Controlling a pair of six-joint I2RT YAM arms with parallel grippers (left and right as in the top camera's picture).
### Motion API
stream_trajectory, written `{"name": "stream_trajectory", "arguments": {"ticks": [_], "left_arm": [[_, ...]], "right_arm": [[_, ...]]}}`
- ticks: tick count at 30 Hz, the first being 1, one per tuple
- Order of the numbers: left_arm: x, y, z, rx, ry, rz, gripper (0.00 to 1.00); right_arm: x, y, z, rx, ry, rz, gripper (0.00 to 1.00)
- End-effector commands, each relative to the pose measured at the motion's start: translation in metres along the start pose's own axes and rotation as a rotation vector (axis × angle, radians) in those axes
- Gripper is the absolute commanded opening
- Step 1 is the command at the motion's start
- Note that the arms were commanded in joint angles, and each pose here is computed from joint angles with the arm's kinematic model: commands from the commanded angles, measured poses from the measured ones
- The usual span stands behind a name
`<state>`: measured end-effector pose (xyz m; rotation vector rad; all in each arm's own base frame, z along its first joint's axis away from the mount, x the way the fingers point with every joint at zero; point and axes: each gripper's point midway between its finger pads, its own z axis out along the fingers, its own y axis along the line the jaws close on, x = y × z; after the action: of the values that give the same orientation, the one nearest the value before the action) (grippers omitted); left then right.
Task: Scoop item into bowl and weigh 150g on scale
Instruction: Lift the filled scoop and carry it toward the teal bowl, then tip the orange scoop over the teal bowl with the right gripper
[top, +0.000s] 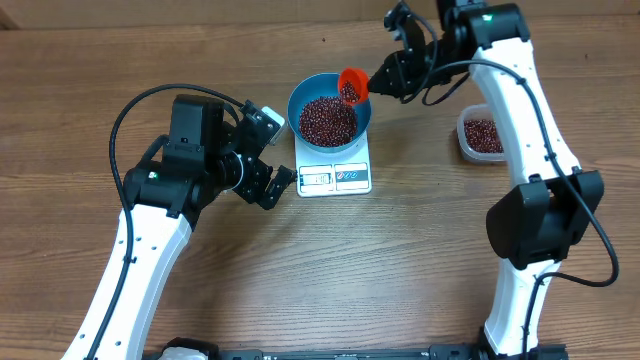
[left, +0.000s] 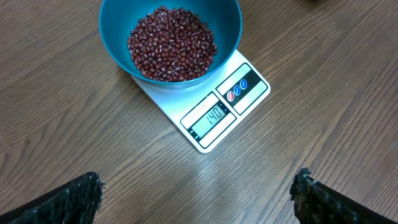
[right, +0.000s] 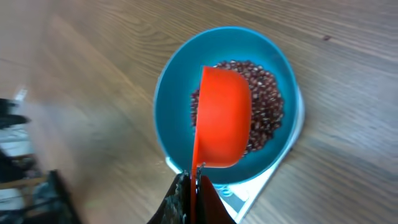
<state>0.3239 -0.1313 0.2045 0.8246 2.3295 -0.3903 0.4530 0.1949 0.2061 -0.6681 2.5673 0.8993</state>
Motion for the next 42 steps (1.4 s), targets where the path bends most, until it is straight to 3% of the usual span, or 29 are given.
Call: {"name": "stream_trajectory", "arguments": {"ticks": [1,10,13,26,42], "left_arm": [[-0.004,0.001,-0.003,-0.008,-0.010,0.026,1.00],[-0.004,0.001,-0.003,-0.008,-0.010,0.026,1.00],[-0.004,0.001,-0.003,-0.008,-0.010,0.026,1.00],[-0.004,0.001,-0.003,-0.008,-0.010,0.026,1.00],[-0.004,0.001,-0.003,-0.008,-0.010,0.026,1.00]], "right_arm": [[-0.007,-0.010,0.002,0.149,0.007,-0.049,0.04],[-0.025,0.005,0.011,0.381,0.019,-0.253,0.04],[-0.023,0.009,0.014,0.381,0.028,-0.258,0.04],[-0.018,0.032,0.004,0.060,-0.016,-0.169,0.04],[-0.017,0.027,-0.002,0.031,-0.024,-0.141,0.04]]}}
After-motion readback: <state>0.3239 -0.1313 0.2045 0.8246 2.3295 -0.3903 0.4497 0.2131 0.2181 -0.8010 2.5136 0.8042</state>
